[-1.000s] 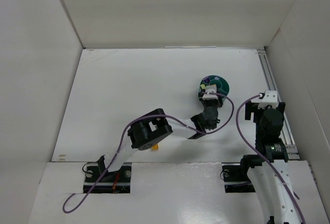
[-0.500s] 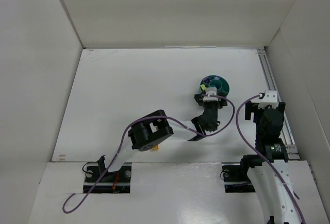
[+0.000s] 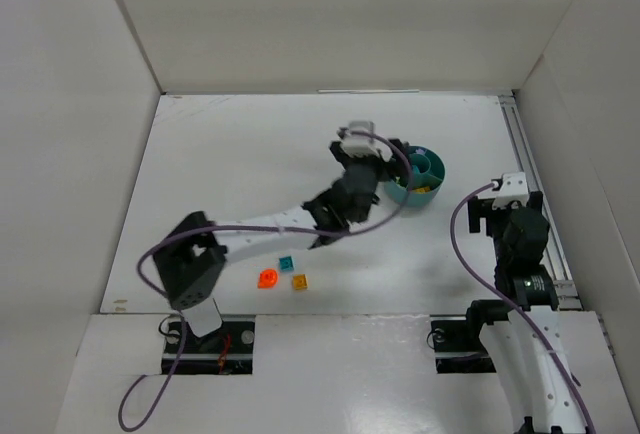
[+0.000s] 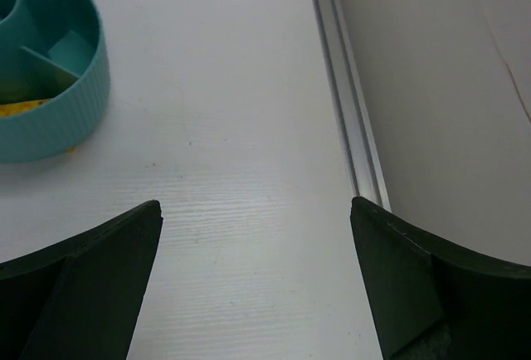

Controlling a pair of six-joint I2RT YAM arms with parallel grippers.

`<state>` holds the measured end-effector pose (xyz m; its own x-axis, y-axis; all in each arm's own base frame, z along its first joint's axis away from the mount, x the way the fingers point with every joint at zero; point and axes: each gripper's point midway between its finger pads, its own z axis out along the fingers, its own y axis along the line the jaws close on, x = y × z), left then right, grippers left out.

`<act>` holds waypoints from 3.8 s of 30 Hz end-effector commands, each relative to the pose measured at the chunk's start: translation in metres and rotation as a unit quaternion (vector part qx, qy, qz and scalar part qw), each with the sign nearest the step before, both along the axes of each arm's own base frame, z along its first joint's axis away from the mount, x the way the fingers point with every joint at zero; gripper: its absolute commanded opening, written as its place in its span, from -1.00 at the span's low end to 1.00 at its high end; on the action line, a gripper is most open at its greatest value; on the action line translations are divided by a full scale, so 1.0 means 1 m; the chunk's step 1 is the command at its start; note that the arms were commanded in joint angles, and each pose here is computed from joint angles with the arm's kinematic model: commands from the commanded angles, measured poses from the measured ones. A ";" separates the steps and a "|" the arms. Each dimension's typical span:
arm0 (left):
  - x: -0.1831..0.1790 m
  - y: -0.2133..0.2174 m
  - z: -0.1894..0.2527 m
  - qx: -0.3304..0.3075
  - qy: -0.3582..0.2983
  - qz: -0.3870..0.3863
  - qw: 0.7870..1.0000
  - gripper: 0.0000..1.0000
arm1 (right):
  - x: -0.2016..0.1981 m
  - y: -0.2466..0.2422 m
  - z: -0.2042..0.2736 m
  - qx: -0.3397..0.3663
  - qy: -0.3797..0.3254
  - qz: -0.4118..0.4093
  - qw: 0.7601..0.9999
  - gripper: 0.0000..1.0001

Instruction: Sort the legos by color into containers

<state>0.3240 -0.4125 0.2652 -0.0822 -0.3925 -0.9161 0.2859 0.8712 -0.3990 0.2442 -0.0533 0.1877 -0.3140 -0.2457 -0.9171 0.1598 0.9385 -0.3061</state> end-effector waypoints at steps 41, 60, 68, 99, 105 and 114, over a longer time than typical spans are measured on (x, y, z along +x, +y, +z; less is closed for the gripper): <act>-0.094 0.298 -0.171 -0.070 0.397 0.144 0.904 1.00 | -0.120 0.494 -0.120 -0.164 0.120 0.772 0.602 0.93; -0.089 0.301 -0.165 -0.076 0.380 0.153 0.909 1.00 | -0.099 0.476 -0.140 -0.131 0.151 0.781 0.592 -0.33; -0.088 0.301 -0.166 -0.076 0.380 0.153 0.909 1.00 | -0.054 0.441 -0.116 -0.110 0.145 0.718 0.671 -0.55; -0.083 0.289 -0.183 -0.045 0.399 0.124 0.907 1.00 | 0.113 0.125 -0.019 -0.020 0.126 0.185 0.974 -0.45; -0.083 0.289 -0.183 -0.045 0.399 0.124 0.907 1.00 | 0.123 0.130 -0.024 -0.011 0.134 0.180 0.974 -0.40; -0.085 0.290 -0.185 -0.042 0.403 0.125 0.906 1.00 | 0.127 0.134 -0.031 0.008 0.137 0.177 0.975 0.09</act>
<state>0.2385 -0.1238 0.0813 -0.6136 -0.5630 -0.5536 -0.3372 0.8209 -0.4609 0.3534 0.0777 0.1282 -0.5054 -0.4232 -0.7519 -0.3114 0.9022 -0.2985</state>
